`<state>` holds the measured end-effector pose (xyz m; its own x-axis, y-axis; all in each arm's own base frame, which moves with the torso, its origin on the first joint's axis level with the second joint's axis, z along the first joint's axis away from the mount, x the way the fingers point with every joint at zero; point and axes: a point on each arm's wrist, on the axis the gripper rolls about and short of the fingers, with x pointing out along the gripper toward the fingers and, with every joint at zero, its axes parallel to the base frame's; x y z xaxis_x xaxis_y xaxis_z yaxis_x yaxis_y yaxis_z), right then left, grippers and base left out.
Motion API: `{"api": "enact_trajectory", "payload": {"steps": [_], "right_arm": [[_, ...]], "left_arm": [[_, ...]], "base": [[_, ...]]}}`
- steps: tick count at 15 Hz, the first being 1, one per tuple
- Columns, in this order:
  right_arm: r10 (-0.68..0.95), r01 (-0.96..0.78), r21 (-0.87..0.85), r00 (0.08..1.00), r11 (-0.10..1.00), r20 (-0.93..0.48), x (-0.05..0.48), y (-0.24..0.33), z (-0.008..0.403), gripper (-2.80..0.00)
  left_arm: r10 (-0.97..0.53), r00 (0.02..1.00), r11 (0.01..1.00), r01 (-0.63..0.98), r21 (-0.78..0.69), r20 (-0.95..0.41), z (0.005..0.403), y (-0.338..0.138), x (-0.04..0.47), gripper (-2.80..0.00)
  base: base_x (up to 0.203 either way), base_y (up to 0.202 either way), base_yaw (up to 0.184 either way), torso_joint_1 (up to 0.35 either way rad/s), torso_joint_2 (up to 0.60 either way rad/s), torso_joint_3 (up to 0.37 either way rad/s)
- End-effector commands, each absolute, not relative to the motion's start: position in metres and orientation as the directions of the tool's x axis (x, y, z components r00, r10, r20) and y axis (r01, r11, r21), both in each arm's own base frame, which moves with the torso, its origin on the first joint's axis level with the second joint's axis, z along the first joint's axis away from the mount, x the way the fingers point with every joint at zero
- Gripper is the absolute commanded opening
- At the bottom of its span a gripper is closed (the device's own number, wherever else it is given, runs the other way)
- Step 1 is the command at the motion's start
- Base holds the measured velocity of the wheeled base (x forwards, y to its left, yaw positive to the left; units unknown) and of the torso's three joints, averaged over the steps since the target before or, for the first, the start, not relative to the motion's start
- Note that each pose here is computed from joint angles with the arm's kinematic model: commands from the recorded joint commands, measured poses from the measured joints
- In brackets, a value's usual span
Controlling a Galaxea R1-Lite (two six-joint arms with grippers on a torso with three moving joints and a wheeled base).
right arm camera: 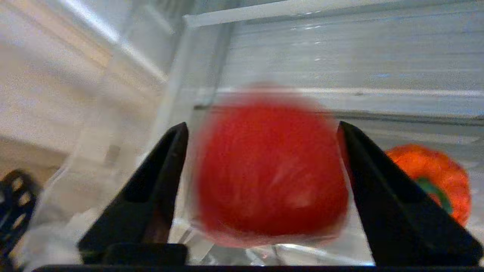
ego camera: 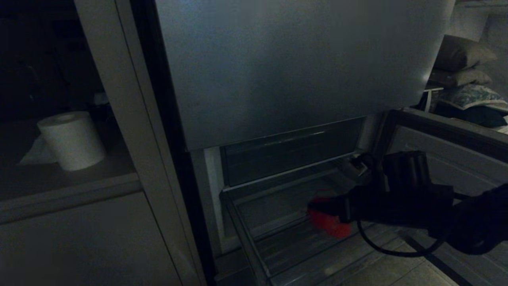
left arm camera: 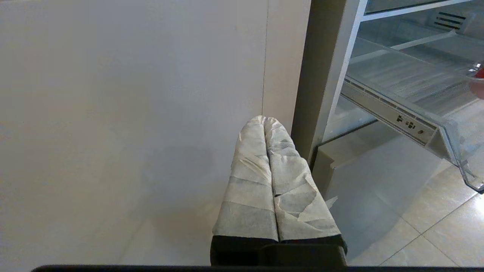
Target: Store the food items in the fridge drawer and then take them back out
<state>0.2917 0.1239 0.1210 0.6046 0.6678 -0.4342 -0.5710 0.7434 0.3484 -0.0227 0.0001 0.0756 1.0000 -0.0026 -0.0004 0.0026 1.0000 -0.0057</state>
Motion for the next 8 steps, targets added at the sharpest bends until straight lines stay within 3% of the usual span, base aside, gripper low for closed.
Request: {"api": "enact_trajectory", "payload": {"steps": [1, 5, 6, 8], "right_arm": [[0.658, -0.564, 0.341, 0.608, 0.752, -0.445, 0.294, 0.129, 0.116, 0.0], [0.648, -0.564, 0.319, 0.643, 0.761, -0.409, 0.292, 0.131, 0.127, 0.0], [0.646, -0.563, 0.317, 0.646, 0.763, -0.407, 0.288, 0.13, 0.13, -2.8], [0.655, -0.582, 0.299, 0.671, 0.756, -0.347, 0.266, 0.122, 0.155, -2.8]], "left_arm": [[-0.003, 1.0, 1.0, 0.003, -0.006, 0.0, 0.076, 0.0, -0.023, -2.8], [-0.003, 1.0, 1.0, 0.003, -0.006, 0.0, 0.076, 0.0, -0.023, -2.8], [-0.003, 1.0, 1.0, 0.003, -0.006, 0.0, 0.076, 0.0, -0.023, -2.8], [-0.003, 1.0, 1.0, 0.003, -0.006, 0.0, 0.076, 0.0, -0.023, -2.8]], "base": [[0.0, 0.0, 0.0, 0.0, 0.0, 0.0], [0.0, 0.0, 0.0, 0.0, 0.0, 0.0], [0.0, 0.0, 0.0, 0.0, 0.0, 0.0], [0.0, 0.0, 0.0, 0.0, 0.0, 0.0]]}}
